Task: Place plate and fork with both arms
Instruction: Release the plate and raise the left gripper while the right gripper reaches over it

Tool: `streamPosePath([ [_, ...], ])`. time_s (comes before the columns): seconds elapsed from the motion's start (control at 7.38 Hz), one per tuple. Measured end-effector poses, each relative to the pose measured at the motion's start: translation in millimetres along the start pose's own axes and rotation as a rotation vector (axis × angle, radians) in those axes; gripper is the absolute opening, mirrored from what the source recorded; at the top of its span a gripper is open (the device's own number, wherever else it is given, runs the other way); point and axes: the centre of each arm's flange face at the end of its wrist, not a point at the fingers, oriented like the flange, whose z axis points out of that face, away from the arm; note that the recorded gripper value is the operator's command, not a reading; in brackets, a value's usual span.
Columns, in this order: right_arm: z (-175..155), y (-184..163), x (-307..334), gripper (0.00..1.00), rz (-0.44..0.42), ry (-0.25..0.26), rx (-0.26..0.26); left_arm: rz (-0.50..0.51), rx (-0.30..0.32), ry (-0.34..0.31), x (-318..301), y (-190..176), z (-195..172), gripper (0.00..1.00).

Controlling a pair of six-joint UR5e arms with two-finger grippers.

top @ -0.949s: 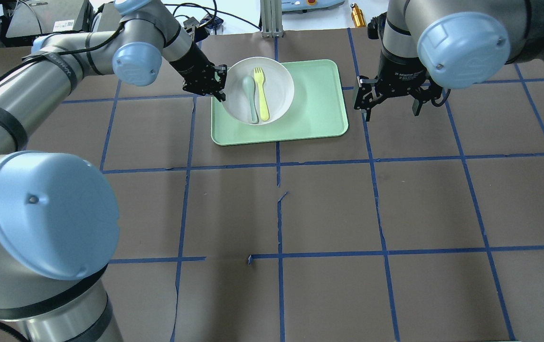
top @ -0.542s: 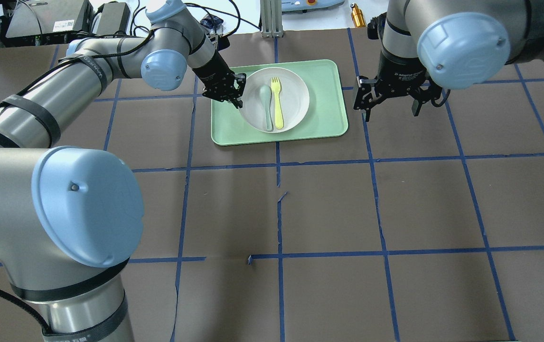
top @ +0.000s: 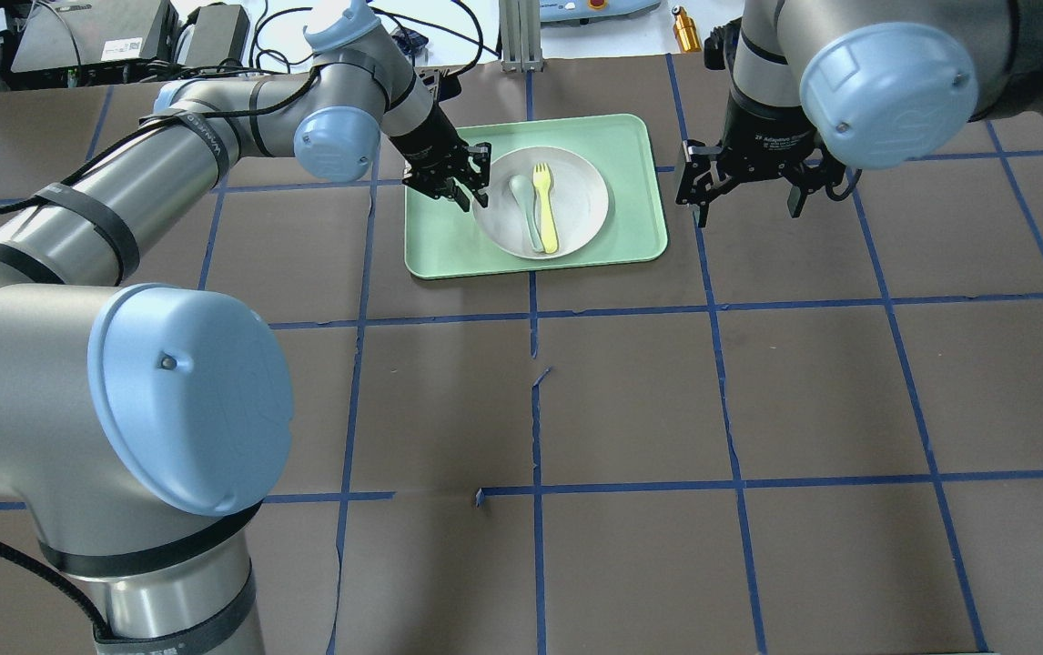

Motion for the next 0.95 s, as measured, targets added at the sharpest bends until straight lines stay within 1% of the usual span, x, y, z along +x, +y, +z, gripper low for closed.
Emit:
streamPosePath([
  [0.14,-1.2,-6.1,-2.3,1.0,0.006,-0.016,0.038,0.015,0.045,-0.014,1.9,-1.4,-21.9,1.0],
  [0.27,0.3,-19.2,-8.4,1.0,0.017,-0.058,0.094,0.029,0.066,-0.058,-10.2,0.0,-53.5,1.0],
  [0.41,4.8,-38.1,-17.6,0.99,0.025,-0.104,0.142,0.04,0.046,-0.108,-36.7,7.0,-89.3,1.0],
  [0.54,14.7,-61.9,-30.4,0.72,0.021,-0.13,0.163,0.041,0.013,-0.147,-63.3,18.6,-122.0,1.0],
  [0.68,32.5,-89.2,-49.3,0.71,0.012,-0.141,0.161,0.049,-0.008,-0.195,-85.5,33.4,-149.8,1.0],
  [0.81,54.2,-114.7,-72.0,0.7,0.009,-0.146,0.148,0.061,-0.02,-0.236,-102.0,48.2,-169.9,1.0],
  [0.95,74.3,-133.6,-91.8,0.71,0.004,-0.162,0.138,0.062,-0.023,-0.26,-113.8,60.1,-184.6,1.0],
])
